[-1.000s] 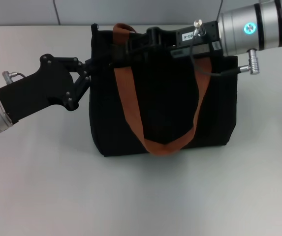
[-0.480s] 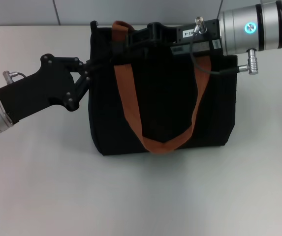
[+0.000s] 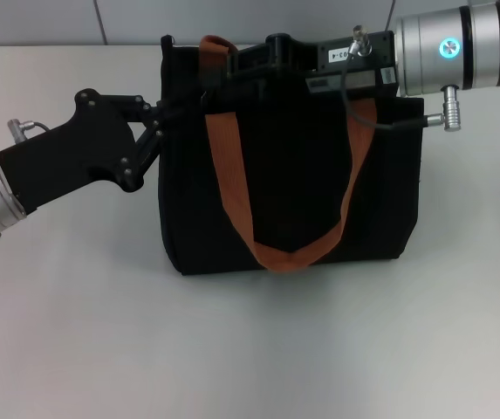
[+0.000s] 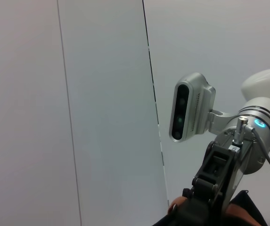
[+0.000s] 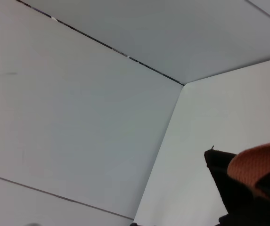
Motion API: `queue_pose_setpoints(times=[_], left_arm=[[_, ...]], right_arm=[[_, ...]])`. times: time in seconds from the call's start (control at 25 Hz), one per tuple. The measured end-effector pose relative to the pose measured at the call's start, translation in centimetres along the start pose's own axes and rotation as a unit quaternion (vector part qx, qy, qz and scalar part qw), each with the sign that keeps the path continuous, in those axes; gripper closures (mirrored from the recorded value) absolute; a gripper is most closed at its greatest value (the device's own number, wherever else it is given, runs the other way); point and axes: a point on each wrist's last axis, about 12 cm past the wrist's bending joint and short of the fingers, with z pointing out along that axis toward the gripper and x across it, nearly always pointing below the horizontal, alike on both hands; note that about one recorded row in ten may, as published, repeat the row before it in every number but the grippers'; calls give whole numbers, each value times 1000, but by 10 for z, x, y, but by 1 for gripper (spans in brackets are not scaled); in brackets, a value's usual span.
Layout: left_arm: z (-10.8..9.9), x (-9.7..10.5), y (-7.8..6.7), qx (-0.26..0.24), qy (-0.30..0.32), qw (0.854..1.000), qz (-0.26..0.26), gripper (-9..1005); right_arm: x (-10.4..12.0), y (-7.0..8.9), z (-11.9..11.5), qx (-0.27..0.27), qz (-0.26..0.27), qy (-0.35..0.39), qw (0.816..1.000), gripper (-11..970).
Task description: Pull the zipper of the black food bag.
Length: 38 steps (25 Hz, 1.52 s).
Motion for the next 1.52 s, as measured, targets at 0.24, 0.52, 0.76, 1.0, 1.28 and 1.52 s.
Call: queue_pose_setpoints(times=[0.24, 0.52, 0.76, 1.0, 1.28, 1.52], left_arm=[[2, -3, 0, 6, -7, 1000, -1, 979], [3, -4, 0, 11, -11, 1000, -1, 979], [4, -3, -2, 12, -13, 1000, -7, 978], [4, -3, -3, 15, -17, 1000, -8, 978], [4, -4, -4, 20, -22, 1000, -7, 978], [5, -3, -6, 21, -24, 999, -10, 978]], right_arm=[[-2, 0, -3, 4, -4, -4, 1000, 572], [-2, -1, -4, 4, -8, -5, 1000, 573], [0, -3, -4, 8, -9, -4, 1000, 572], [2, -4, -2, 8, -13, 0, 1000, 573], [7, -7, 0, 4, -12, -1, 1000, 573], [9, -8, 1, 6, -11, 2, 1000, 572]])
